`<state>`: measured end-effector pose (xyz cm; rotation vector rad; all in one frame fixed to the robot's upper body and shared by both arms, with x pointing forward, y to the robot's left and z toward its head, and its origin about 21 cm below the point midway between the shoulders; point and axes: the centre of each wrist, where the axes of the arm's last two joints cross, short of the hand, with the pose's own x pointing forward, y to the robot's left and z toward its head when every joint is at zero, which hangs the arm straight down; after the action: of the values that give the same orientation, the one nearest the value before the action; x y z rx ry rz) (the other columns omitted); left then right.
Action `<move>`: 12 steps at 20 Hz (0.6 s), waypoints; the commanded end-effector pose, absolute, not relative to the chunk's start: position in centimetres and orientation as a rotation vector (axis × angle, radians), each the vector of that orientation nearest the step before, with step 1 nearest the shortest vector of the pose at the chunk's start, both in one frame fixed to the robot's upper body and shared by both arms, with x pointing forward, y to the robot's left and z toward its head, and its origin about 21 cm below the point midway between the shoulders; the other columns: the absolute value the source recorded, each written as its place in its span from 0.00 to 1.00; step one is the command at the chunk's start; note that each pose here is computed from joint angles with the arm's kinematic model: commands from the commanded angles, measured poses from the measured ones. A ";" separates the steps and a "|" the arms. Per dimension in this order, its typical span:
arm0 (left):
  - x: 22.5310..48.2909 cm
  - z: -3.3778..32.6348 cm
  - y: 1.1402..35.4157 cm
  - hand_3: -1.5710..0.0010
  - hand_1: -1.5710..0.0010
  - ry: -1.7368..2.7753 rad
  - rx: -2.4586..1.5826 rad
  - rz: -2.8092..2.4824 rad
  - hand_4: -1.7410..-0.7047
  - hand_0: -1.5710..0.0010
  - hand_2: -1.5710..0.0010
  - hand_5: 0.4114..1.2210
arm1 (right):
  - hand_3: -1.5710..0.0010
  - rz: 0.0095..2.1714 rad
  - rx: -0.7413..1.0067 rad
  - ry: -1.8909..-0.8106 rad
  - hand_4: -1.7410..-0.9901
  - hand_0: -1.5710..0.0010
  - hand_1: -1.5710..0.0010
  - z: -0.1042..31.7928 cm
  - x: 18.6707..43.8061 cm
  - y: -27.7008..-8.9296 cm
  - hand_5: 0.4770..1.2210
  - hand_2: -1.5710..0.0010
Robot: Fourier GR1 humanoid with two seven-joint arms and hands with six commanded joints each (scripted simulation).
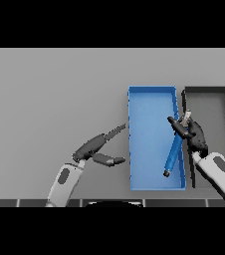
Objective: Pick up the blue pipe and place it into the blue bin.
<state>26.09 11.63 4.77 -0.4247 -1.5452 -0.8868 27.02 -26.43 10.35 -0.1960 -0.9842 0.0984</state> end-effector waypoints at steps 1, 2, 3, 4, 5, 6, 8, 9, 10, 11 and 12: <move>26.1 4.7 11.9 1.00 1.00 -1.551 -0.428 -0.879 0.83 1.00 1.00 0.02 | 0.87 0.169 -0.209 -0.967 0.69 0.76 0.78 10.4 27.1 -26.3 0.89 0.78; 26.0 4.7 11.7 1.00 1.00 -1.545 -0.429 -0.880 0.83 1.00 1.00 0.02 | 0.89 0.236 -0.223 -0.971 0.75 0.80 0.82 10.3 27.3 -25.8 0.82 0.82; 25.9 4.7 11.6 1.00 1.00 -1.549 -0.435 -0.876 0.83 1.00 1.00 0.02 | 0.92 0.296 -0.239 -0.959 0.80 0.84 0.86 10.4 27.4 -25.8 0.74 0.86; 25.9 4.6 11.6 1.00 1.00 -1.545 -0.433 -0.877 0.83 1.00 1.00 0.02 | 0.93 0.333 -0.247 -0.944 0.84 0.87 0.89 10.3 27.4 -25.9 0.67 0.89; 25.9 4.7 11.6 1.00 1.00 -1.548 -0.432 -0.878 0.83 1.00 1.00 0.02 | 0.95 0.341 -0.246 -0.912 0.88 0.90 0.91 9.9 27.3 -25.9 0.61 0.91; 25.9 4.7 11.6 1.00 1.00 -1.548 -0.431 -0.877 0.83 1.00 1.00 0.02 | 0.96 0.341 -0.248 -0.900 0.88 0.92 0.93 9.8 27.2 -26.0 0.57 0.93; 25.8 4.6 11.6 1.00 1.00 -1.546 -0.431 -0.878 0.83 1.00 1.00 0.02 | 0.97 0.352 -0.254 -0.873 0.90 0.95 0.95 9.5 27.2 -26.1 0.50 0.95; 25.8 4.8 11.6 1.00 1.00 -1.549 -0.427 -0.878 0.83 1.00 1.00 0.02 | 0.98 0.372 -0.264 -0.856 0.91 0.96 0.96 9.2 27.2 -26.1 0.46 0.96; 25.8 4.9 11.5 1.00 1.00 -1.553 -0.426 -0.878 0.83 1.00 1.00 0.02 | 0.98 0.410 -0.277 -0.852 0.92 0.97 0.97 9.2 27.2 -26.0 0.42 0.97; 25.9 4.6 11.6 1.00 1.00 -1.548 -0.420 -0.879 0.82 1.00 1.00 0.02 | 0.99 0.415 -0.281 -0.851 0.93 0.97 0.98 9.2 27.3 -25.9 0.38 0.98; 25.9 4.6 11.7 1.00 1.00 -1.553 -0.431 -0.878 0.82 1.00 1.00 0.02 | 0.99 0.425 -0.285 -0.852 0.94 0.98 0.98 9.1 27.4 -25.8 0.35 0.98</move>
<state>25.88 11.70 4.64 -0.4311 -1.5544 -0.8781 27.37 -25.74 9.15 -0.2846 -0.8565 0.4255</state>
